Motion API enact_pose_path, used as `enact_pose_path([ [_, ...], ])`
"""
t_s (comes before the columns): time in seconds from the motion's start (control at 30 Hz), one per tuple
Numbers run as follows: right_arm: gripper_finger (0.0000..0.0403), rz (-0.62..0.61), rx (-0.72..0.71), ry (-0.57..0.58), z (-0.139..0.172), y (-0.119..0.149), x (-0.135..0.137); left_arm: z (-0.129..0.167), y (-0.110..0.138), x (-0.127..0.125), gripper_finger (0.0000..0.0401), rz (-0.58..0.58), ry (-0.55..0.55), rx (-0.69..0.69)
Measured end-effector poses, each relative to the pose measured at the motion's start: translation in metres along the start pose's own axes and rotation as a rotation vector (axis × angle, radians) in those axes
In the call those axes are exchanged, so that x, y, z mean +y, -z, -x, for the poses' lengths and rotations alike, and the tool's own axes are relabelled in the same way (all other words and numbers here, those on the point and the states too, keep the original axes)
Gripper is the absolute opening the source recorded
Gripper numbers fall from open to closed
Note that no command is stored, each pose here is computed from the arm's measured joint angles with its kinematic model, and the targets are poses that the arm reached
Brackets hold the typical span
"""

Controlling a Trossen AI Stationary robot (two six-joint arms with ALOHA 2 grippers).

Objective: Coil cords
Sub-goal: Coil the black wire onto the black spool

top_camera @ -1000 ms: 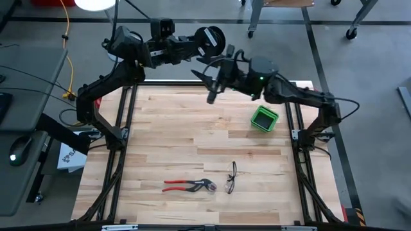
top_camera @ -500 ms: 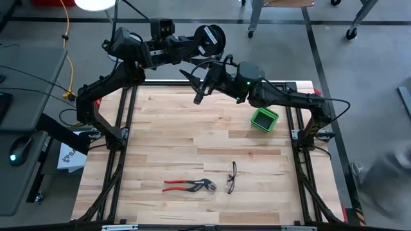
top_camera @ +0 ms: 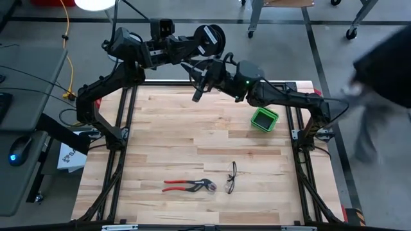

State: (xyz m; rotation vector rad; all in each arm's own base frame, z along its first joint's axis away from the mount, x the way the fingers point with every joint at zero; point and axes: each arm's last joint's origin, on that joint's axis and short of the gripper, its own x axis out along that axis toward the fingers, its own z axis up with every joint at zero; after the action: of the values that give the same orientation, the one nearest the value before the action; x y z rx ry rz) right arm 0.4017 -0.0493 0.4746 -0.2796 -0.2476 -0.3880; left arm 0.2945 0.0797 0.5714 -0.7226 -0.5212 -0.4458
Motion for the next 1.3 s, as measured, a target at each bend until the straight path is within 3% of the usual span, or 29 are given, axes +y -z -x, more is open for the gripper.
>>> enact_pose_path([
  [0.13,0.0008,-0.044,0.010,-0.007,0.000,0.001,0.000,0.000,-0.002,-0.001,0.0001,-0.017,0.008,-0.012],
  [0.5,0.0001,-0.157,0.082,-0.081,0.023,-0.021,0.008,0.021,-0.035,-0.001,0.0001,-0.209,-0.035,-0.063],
  [0.77,0.0000,-0.185,0.201,-0.150,0.051,-0.039,0.005,0.045,-0.049,-0.004,0.0001,-0.301,-0.220,0.037],
  [1.3,0.0000,-0.202,0.291,-0.174,0.087,-0.062,-0.014,0.087,-0.037,-0.024,0.0001,-0.342,-0.612,0.265],
])
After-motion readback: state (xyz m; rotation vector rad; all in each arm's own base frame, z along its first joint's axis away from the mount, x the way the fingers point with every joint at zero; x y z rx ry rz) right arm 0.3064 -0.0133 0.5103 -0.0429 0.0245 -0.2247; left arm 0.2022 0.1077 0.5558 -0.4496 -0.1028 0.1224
